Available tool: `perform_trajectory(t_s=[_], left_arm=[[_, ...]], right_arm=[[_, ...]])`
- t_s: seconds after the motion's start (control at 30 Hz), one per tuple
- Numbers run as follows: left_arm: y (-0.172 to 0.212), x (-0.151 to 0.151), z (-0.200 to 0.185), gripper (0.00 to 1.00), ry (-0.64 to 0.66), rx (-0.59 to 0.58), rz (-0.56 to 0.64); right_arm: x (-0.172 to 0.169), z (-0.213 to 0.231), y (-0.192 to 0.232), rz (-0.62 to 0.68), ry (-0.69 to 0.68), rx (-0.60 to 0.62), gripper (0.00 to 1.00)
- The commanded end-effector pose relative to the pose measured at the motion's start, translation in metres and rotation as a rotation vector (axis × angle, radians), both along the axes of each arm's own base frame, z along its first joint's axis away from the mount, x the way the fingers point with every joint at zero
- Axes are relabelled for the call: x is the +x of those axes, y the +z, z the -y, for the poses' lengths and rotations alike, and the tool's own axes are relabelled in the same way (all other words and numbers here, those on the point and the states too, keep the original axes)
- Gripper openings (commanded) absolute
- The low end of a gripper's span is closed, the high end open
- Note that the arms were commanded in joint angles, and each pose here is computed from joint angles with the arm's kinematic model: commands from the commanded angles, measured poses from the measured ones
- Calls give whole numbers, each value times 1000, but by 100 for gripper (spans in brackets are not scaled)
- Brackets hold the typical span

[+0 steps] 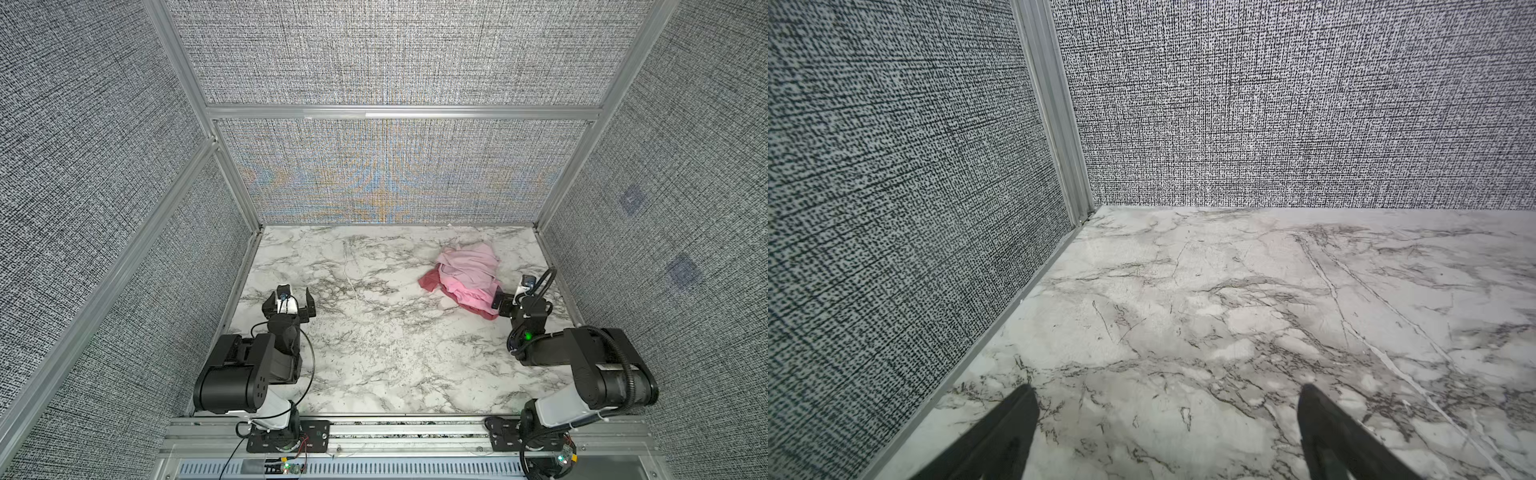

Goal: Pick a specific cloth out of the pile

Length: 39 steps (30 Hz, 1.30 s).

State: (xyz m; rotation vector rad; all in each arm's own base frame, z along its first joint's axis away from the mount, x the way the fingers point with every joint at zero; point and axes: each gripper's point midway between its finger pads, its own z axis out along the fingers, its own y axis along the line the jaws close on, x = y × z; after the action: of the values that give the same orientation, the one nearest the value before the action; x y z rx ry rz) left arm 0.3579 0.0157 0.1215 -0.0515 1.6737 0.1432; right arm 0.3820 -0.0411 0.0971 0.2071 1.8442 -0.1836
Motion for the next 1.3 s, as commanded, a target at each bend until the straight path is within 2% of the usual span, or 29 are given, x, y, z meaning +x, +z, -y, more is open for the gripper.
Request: perform_trajectory(t_s=[0.0,0.9,0.97,1.03,1.1,1.17,1.27], left_arm=[[10,1,-1,99,4,-5,40],[10,2,-1,99,4,-4,38],[12,1,-2,93,16,-1,45],[16,-1,-7,86,45,-5,54],[20,-8,-1,82,11,5,67],[35,-14,-4,80,53,26,104],[65,-15,-8,79,93,-21,102]], right_arm=[[1,0,3,13,-1,2,99],[2,-1,3,10,3,5,99],[2,-1,3,12,3,6,99],[1,-1,6,18,1,-3,93],[2,-4,20,8,-20,-46,90],[4,-15,45,-17,-12,-106,90],[9,-34,84,-3,25,-59,89]])
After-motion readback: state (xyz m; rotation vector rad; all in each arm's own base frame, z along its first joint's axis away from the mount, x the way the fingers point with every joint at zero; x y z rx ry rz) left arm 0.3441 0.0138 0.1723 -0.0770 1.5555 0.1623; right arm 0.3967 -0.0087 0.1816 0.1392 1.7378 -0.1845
